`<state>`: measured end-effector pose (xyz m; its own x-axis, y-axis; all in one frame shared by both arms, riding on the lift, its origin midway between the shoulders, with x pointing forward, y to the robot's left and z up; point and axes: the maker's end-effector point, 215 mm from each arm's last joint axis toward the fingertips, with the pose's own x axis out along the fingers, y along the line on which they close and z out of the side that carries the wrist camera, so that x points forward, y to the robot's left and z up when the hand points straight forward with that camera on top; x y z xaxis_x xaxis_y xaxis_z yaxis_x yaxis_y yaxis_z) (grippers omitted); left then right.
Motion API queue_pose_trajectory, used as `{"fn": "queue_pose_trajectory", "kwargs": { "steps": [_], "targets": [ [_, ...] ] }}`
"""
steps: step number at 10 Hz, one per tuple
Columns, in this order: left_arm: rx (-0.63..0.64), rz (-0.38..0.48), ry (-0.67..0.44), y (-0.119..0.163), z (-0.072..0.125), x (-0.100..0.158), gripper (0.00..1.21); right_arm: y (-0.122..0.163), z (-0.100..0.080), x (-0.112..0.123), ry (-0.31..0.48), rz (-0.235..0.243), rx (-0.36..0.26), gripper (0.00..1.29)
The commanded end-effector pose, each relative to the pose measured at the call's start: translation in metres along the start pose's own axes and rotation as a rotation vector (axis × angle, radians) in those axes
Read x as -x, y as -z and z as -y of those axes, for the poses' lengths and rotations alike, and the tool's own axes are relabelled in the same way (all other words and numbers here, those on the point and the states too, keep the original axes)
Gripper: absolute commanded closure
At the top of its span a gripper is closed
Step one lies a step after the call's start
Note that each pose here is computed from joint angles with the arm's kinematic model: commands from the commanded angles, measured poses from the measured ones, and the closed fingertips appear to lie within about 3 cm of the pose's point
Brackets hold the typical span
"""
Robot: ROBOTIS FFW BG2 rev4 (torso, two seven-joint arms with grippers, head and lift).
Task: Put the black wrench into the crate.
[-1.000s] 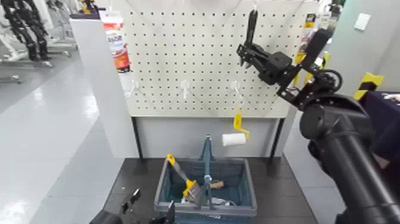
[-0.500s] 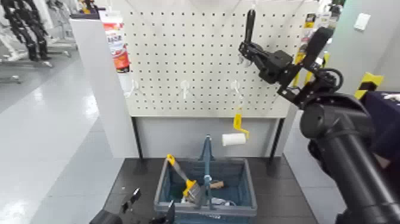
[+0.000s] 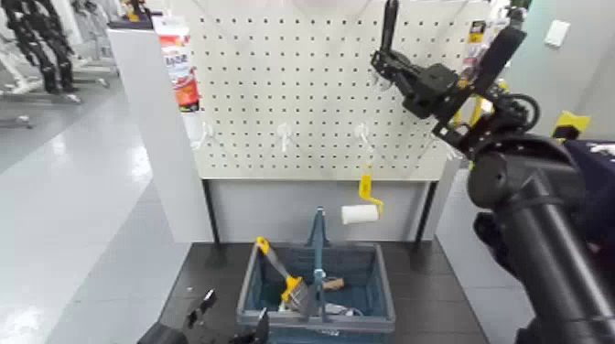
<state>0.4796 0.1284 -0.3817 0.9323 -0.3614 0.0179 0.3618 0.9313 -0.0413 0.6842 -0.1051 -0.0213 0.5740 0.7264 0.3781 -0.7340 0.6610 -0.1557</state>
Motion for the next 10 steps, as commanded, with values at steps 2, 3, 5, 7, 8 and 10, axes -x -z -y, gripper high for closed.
{"fn": "queue_pose_trajectory", "kwargs": {
  "steps": [2,3,5,7,8,10],
  "targets": [
    [-0.001,0.000,0.001,0.000,-0.001,0.001,0.18,-0.045,-0.026,0.001,-0.019,0.052,0.071,1.08],
    [-0.001,-0.001,0.000,0.001,0.000,0.002,0.18,-0.045,-0.031,0.003,-0.020,0.054,0.066,1.08],
    [0.000,-0.002,0.002,0.001,0.000,0.001,0.18,-0.043,-0.047,0.008,-0.018,0.064,0.049,1.08],
    [0.001,-0.003,0.002,0.002,0.001,0.002,0.18,-0.021,-0.070,0.019,0.005,0.052,-0.016,1.08],
    [0.000,-0.004,0.002,0.002,0.001,0.002,0.18,-0.002,-0.080,0.026,0.014,0.031,-0.061,1.08],
    [0.001,-0.006,0.004,0.003,0.002,0.002,0.18,0.047,-0.099,0.052,0.045,-0.027,-0.188,1.08]
  ]
}}
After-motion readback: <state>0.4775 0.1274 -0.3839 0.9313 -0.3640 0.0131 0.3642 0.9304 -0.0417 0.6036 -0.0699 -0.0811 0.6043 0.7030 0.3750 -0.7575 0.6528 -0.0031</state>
